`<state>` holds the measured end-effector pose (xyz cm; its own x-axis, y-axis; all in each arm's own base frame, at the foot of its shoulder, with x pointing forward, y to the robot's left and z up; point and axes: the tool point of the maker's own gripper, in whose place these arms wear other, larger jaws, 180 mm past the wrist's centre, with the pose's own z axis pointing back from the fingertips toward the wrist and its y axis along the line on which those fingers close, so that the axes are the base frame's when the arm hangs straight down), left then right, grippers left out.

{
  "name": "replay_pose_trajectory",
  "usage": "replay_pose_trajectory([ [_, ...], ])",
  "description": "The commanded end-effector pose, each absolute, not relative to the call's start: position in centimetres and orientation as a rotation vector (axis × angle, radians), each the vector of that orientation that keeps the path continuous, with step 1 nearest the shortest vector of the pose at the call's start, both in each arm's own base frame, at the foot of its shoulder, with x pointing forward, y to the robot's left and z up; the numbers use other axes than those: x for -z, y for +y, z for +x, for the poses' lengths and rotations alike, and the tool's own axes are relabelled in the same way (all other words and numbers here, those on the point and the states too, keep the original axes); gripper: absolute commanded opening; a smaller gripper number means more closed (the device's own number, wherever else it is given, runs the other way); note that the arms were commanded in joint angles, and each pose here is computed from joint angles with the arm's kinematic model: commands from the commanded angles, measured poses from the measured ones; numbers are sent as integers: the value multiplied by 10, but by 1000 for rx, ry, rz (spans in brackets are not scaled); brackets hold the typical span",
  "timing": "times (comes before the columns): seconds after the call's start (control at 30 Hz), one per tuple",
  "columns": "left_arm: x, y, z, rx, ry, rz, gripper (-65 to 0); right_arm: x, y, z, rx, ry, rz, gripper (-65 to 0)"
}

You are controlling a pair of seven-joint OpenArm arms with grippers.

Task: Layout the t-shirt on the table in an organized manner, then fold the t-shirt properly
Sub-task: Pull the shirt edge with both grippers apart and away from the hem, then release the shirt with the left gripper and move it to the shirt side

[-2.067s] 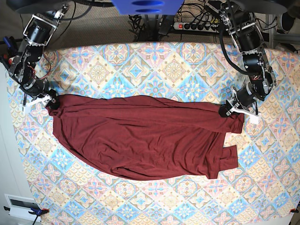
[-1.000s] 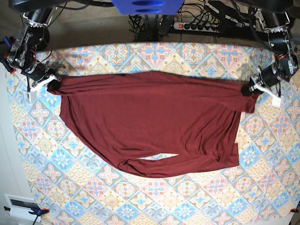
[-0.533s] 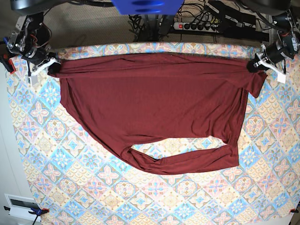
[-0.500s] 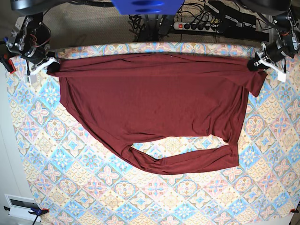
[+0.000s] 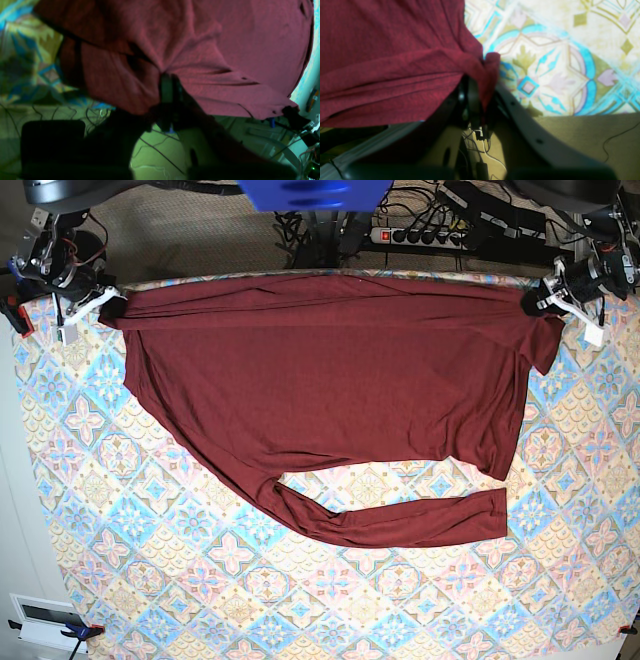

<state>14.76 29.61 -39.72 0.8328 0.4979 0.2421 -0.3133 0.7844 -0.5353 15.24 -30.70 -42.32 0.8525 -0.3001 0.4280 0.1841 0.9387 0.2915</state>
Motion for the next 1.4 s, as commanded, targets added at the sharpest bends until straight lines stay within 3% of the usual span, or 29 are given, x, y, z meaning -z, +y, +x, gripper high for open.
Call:
replay_pose_trajectory([
  [0.0, 382, 304, 156, -415, -432, -479, -563, 414, -321, 156, 243, -508, 201, -649],
  [0.17, 364, 302, 154, -367, -466, -450, -471, 414, -320, 155, 242, -506, 201, -644],
  [0.3, 365, 303, 151, -368, -454, -446, -431, 413, -321, 155, 242, -510, 200, -591],
  [0.43, 366, 304, 145, -369, -435, -442, -430, 404, -331, 158, 257, -543, 177, -549],
  [0.6, 342, 342, 153, -442, -552, -376, -429, 385, -343, 165, 259, -602, 139, -543],
  [1.0, 305, 345, 232, -412, -770, -388, -426, 376, -345, 169, 206, -605, 75, -537],
  [1.2, 303, 335, 268, -374, -804, -346, -426, 373, -347, 170, 186, -605, 47, -445],
  [1.37, 319, 329, 303, -437, -795, -394, -428, 357, -342, 181, 145, -651, 35, -444],
])
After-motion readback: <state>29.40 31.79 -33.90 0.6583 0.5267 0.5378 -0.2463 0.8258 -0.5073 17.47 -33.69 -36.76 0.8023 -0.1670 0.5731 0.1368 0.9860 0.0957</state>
